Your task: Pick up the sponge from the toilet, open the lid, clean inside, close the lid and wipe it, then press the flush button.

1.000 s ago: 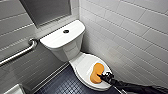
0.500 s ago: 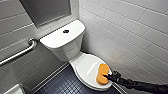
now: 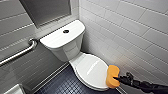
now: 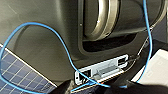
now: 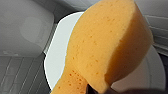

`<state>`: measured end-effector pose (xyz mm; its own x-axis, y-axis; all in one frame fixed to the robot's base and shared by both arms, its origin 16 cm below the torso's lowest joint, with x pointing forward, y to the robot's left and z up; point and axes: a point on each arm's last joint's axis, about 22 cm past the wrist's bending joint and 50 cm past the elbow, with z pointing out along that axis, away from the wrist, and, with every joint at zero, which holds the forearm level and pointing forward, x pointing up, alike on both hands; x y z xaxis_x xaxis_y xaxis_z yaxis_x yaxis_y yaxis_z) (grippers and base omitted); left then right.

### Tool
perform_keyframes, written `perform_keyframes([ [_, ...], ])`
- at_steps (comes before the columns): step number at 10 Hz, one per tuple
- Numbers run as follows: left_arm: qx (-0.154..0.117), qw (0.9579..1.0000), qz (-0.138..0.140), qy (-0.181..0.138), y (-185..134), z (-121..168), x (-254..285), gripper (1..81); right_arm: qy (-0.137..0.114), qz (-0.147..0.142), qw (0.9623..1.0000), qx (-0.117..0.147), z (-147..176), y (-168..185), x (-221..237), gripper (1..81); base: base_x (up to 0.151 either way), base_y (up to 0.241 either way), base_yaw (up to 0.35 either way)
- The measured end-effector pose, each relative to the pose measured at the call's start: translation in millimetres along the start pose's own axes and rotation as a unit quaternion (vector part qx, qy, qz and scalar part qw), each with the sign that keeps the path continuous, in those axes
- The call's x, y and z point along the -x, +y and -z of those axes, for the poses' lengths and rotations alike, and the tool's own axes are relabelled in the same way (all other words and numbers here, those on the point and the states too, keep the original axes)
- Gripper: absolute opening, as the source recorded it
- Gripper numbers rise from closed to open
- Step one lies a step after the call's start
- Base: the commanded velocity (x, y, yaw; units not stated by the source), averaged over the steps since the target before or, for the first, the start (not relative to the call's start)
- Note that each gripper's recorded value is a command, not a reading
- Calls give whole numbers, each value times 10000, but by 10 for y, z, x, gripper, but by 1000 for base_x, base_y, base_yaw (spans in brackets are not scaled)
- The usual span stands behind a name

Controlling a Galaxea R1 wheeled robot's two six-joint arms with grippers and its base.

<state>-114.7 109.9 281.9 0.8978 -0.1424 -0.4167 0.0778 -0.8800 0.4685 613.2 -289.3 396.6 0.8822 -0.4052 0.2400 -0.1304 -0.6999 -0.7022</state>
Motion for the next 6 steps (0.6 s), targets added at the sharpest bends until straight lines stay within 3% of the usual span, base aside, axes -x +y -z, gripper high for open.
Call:
perform_keyframes([
  [2,82,9999,-116,79,35,4,-79,811,-432,-320,9983,214,289,235,603,10,0,0,0],
  [3,162,9996,-184,137,62,22,-122,811,-683,-557,9954,369,506,388,1017,10,0,0,0],
  [4,292,9991,-226,194,119,54,-158,811,-888,-764,9912,621,761,608,1374,10,0,0,0],
  [6,656,9970,-274,315,281,168,-265,811,-1290,-1166,9792,1045,1262,912,2093,10,0,0,0],
])
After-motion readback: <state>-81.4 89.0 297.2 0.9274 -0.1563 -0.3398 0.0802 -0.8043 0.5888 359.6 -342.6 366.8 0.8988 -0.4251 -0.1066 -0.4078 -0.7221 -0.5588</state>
